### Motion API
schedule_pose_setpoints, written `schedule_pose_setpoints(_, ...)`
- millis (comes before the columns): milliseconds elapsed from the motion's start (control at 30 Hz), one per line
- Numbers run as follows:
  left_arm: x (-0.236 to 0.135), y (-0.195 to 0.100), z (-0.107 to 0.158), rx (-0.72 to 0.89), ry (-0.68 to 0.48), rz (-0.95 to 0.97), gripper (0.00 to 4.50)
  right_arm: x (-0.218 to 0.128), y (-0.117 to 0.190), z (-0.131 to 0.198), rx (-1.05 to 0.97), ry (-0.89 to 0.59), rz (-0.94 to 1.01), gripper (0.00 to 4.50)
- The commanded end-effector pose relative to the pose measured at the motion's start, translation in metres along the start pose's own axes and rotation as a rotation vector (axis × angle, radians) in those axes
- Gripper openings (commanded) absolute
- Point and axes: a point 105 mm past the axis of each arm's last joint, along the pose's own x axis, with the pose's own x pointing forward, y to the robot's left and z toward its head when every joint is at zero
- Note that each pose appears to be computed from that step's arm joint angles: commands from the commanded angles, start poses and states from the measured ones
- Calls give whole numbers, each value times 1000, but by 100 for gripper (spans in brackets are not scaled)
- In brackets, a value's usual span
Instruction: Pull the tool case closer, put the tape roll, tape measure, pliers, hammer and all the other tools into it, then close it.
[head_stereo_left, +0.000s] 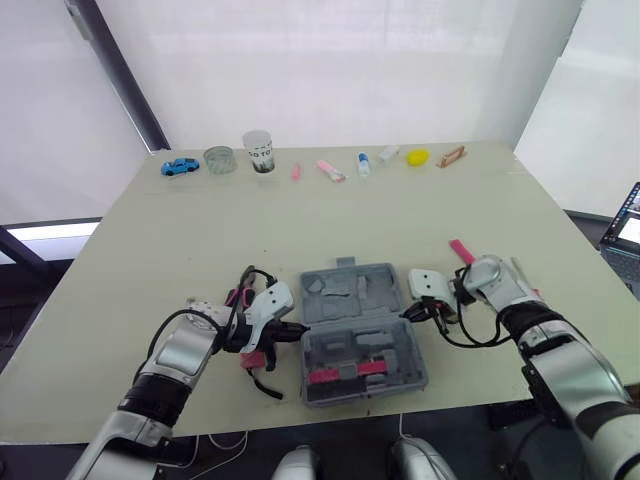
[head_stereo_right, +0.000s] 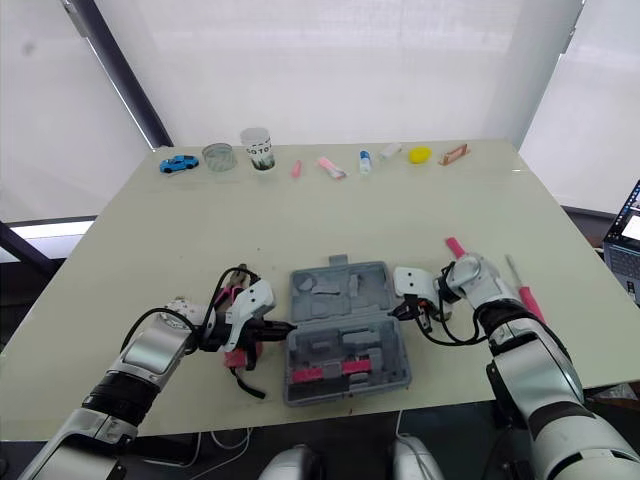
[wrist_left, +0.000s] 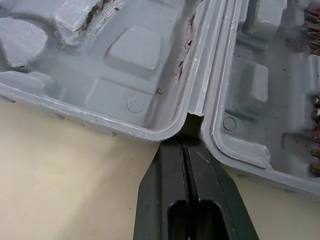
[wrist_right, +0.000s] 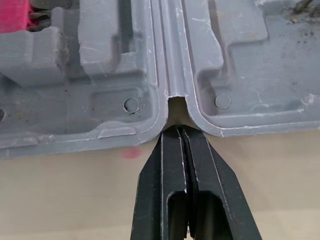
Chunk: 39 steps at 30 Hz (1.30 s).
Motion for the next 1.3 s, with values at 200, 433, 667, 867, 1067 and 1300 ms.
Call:
schedule_pose_setpoints(200,5,-20,-5,34,24,-80,0,15,25,-6,2,-16,91,2)
schedule_pose_setpoints(433,4,-30,-11,39,38,-99,0,12,34,-11,23,-21,86,2)
schedule_pose_setpoints(667,4,-34,-15,35,44,-103,0,13,43,-12,43,-27,96,2)
schedule_pose_setpoints(867,5,-44,-20,35,53,-127,0,13,49,-12,51,-26,109,2)
schedule_pose_setpoints(1067,6,-49,-21,36,56,-139,0,10,55,-16,65,-19,111,2)
schedule_pose_setpoints(1300,7,-54,-24,41,65,-158,0,8,62,-18,83,-23,116,2)
